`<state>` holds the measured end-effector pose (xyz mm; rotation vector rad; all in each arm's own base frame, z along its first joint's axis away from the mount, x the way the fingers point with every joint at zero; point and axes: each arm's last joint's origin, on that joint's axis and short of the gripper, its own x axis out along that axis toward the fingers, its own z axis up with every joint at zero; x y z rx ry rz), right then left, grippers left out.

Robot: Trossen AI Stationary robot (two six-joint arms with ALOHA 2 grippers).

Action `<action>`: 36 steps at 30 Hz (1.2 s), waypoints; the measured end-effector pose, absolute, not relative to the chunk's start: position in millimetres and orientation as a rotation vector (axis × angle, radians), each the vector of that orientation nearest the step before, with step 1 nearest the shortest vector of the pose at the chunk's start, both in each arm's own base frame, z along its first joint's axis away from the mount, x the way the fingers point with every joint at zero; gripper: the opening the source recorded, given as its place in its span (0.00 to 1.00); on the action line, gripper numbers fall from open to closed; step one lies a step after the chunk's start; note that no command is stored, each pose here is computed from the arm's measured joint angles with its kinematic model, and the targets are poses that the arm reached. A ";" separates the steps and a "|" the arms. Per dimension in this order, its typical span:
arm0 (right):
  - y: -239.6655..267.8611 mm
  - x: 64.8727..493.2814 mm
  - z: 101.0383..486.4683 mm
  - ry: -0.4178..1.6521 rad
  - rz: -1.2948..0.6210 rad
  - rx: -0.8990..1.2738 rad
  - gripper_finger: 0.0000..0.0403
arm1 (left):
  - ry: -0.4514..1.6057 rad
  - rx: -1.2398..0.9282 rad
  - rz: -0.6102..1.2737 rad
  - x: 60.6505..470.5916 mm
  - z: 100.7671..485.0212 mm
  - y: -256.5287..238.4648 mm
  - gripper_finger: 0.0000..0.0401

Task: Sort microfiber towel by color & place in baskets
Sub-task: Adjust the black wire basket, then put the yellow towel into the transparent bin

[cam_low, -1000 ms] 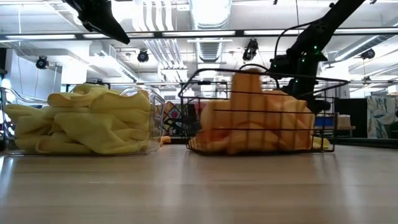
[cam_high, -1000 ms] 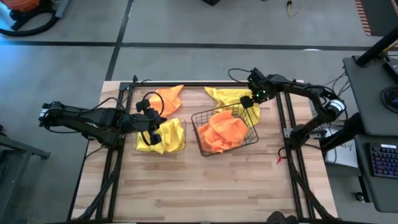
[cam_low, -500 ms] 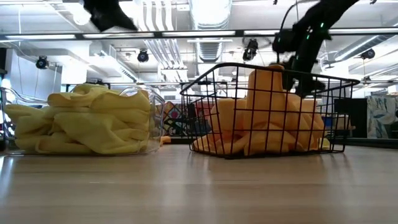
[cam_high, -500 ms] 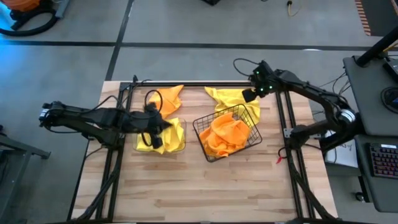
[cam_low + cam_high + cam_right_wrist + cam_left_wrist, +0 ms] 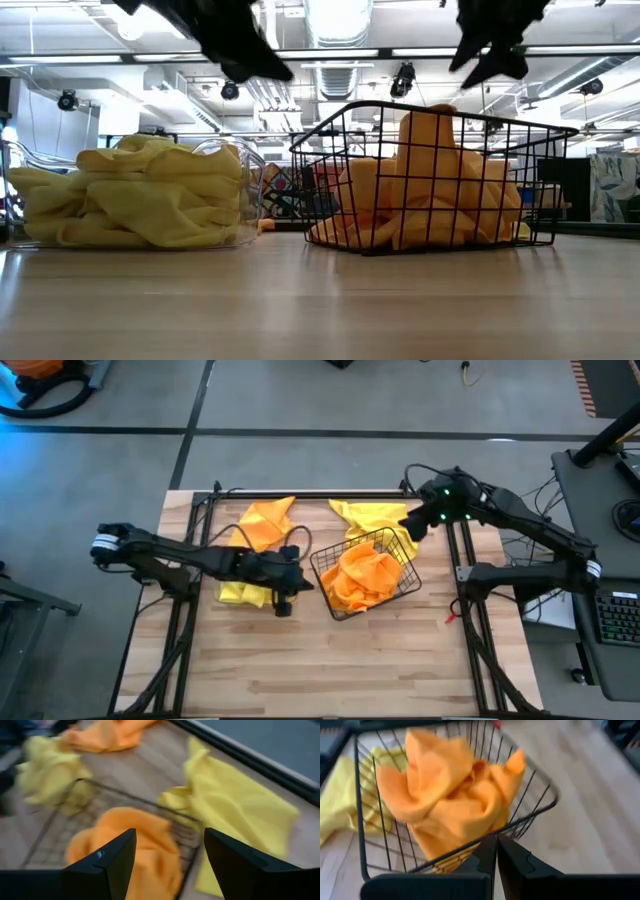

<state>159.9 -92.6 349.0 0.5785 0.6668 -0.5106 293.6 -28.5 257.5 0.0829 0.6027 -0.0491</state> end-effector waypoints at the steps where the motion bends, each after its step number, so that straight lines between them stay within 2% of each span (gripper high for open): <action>1: -86.3 160.0 351.8 0.659 -0.485 0.576 0.57 | 0.622 0.085 -0.042 296.7 252.9 -26.3 0.00; 9: -45.0 172.6 358.6 0.683 -0.252 0.522 0.57 | 0.707 0.057 0.065 318.2 232.0 5.2 0.00; 18: -28.1 190.3 350.2 0.755 -0.166 0.507 0.57 | 0.785 0.020 0.155 323.5 227.7 37.0 0.00; 28: -32.6 208.7 336.0 0.821 -0.239 0.482 0.57 | 0.859 0.027 0.319 317.9 234.7 62.0 0.00; 36: -46.6 214.9 327.5 0.838 -0.436 0.440 0.57 | 0.828 -0.007 0.290 321.4 249.0 62.4 0.00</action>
